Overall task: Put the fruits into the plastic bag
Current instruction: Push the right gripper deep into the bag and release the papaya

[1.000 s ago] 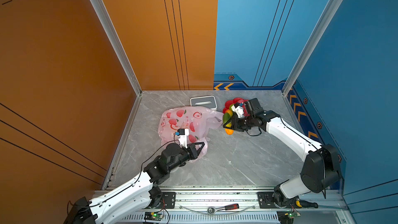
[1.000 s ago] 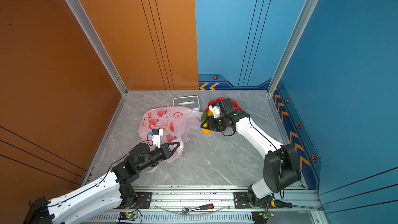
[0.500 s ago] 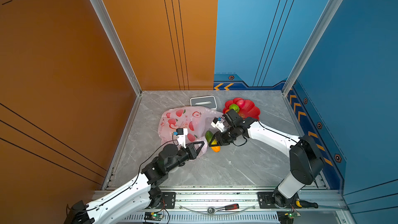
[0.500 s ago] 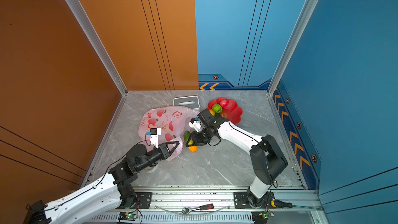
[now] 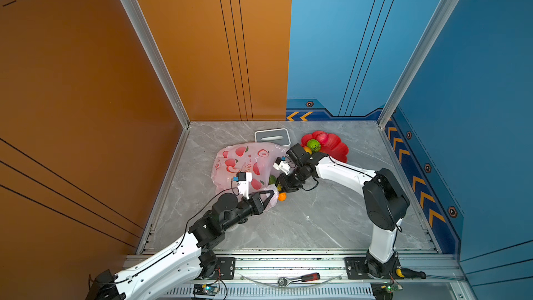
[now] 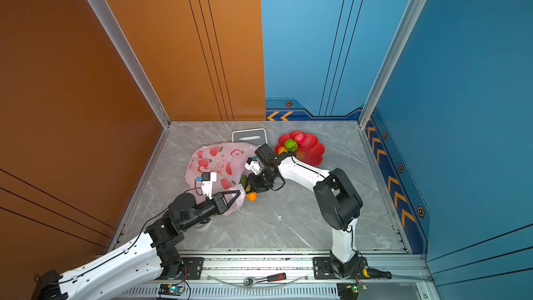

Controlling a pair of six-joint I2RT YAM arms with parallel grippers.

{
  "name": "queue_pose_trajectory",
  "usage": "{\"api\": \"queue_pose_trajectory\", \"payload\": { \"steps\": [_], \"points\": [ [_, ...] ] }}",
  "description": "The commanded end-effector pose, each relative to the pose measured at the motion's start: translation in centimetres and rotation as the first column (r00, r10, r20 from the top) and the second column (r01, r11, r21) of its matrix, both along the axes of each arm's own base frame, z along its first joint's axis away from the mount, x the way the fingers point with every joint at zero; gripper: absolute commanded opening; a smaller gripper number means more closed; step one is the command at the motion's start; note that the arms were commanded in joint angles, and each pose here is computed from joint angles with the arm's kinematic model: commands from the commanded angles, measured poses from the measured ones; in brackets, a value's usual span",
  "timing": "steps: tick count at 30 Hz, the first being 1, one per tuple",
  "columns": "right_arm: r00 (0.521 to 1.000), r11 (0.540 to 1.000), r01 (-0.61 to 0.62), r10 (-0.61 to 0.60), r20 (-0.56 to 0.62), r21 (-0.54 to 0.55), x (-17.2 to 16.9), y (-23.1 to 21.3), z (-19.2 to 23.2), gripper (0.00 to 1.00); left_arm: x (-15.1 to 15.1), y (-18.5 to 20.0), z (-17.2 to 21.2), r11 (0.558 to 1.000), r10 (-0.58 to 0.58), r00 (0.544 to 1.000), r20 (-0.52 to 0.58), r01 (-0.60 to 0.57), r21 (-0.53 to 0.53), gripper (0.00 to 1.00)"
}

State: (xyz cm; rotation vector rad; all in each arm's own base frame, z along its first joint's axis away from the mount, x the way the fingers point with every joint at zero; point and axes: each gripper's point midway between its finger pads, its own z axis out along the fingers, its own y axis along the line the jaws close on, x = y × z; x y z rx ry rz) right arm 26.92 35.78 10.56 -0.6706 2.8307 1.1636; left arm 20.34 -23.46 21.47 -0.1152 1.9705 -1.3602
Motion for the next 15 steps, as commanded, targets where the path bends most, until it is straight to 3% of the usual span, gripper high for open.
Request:
{"api": "queue_pose_trajectory", "payload": {
  "steps": [1, 7, 14, 15],
  "points": [
    [1.0, 1.0, -0.021, 0.021, 0.01, 0.022, 0.8, 1.4, 0.7, 0.41, -0.4, -0.3, 1.1, 0.999, -0.036, 0.999, 0.037, 0.036, -0.003, 0.0],
    [0.999, 0.999, 0.028, -0.029, 0.031, 0.039, 3.6, 3.4, 0.6, 0.41, -0.7, -0.3, 1.4, 0.999, -0.045, 0.998, 0.05, 0.046, -0.012, 0.0],
    [0.988, 0.975, 0.146, -0.153, 0.028, 0.168, 7.2, 6.5, 1.1, 0.41, -0.6, -0.4, 1.5, 0.999, -0.045, 0.998, 0.052, 0.046, -0.02, 0.0],
    [0.989, 0.974, 0.138, -0.144, 0.022, 0.181, 6.4, 7.7, 1.1, 0.41, -0.6, -0.4, 1.5, 0.999, -0.045, 0.998, 0.051, 0.046, -0.022, 0.0]
  ]
}}
